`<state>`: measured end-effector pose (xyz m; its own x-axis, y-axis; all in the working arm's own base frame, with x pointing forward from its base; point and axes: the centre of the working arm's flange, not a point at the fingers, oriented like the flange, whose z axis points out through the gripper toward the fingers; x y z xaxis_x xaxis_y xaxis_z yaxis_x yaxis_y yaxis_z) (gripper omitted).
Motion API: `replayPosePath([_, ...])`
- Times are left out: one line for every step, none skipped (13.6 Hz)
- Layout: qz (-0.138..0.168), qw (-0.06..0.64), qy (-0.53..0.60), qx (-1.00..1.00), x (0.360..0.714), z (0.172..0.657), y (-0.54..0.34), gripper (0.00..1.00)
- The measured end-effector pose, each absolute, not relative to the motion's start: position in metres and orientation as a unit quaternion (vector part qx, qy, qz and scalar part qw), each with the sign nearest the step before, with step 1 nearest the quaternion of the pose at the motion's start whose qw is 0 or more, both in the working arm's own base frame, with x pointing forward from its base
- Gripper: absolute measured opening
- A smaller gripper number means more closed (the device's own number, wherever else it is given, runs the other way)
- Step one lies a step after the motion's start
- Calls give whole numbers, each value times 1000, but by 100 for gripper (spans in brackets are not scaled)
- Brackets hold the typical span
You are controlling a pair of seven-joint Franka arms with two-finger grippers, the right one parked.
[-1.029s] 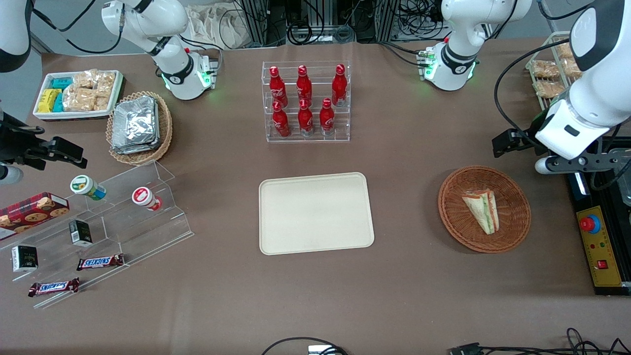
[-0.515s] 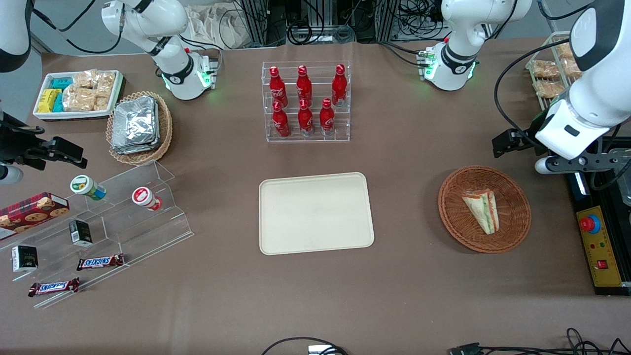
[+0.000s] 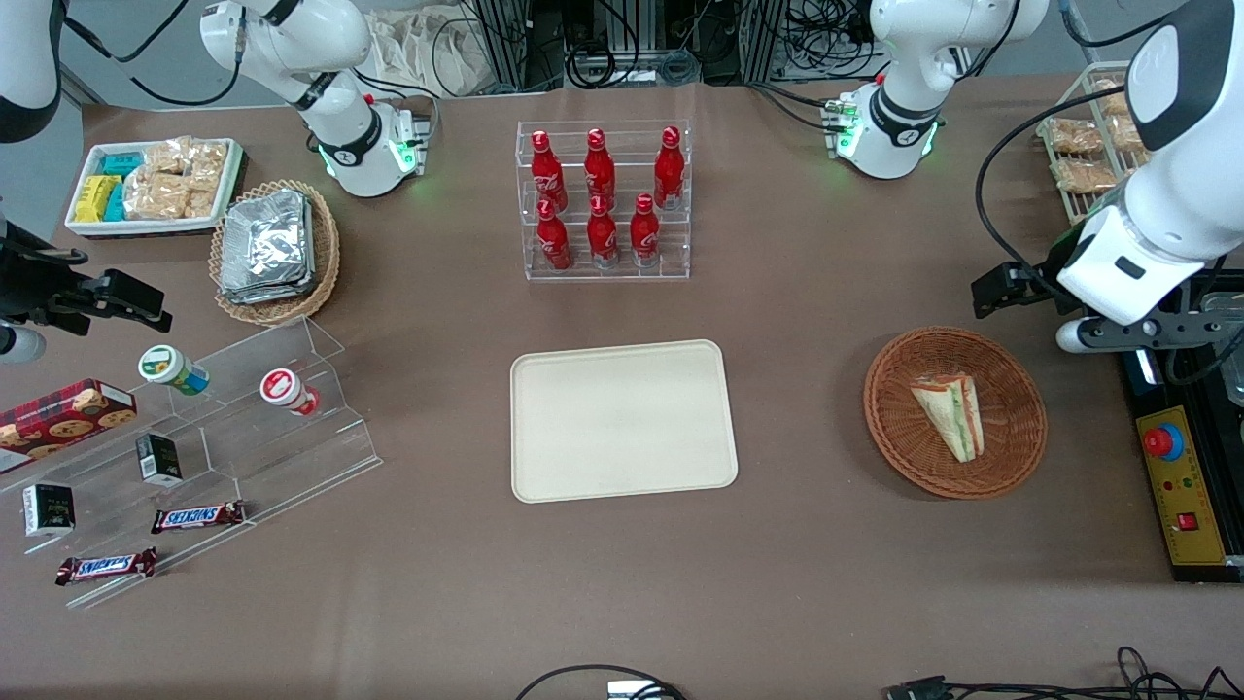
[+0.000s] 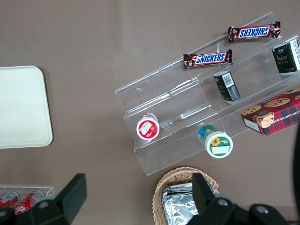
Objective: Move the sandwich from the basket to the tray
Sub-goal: 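Lower the open left gripper over the wrapped sandwich in the basket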
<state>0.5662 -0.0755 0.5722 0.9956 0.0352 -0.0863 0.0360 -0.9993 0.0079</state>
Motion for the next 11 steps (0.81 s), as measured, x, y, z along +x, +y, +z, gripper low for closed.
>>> replayPosePath([-45, 5, 18, 999, 569, 570, -75, 100])
replayPosePath([-47, 5, 18, 999, 571, 566, -75, 100])
replayPosePath([-50, 5, 19, 999, 574, 561, -75, 100])
replayPosePath([-56, 5, 19, 998, 578, 554, -75, 100])
replayPosePath([-64, 4, 19, 998, 582, 544, -76, 100])
replayPosePath([-74, 3, 21, 997, 587, 532, -74, 100])
replayPosePath([-86, 2, 27, 996, 592, 518, -70, 100])
replayPosePath([-97, 2, 35, 995, 598, 503, -60, 100])
replayPosePath([-109, 3, 46, 993, 603, 488, -47, 100])
replayPosePath([-120, 4, 57, 991, 608, 473, -33, 100])
replayPosePath([-129, 5, 67, 989, 613, 457, -21, 100])
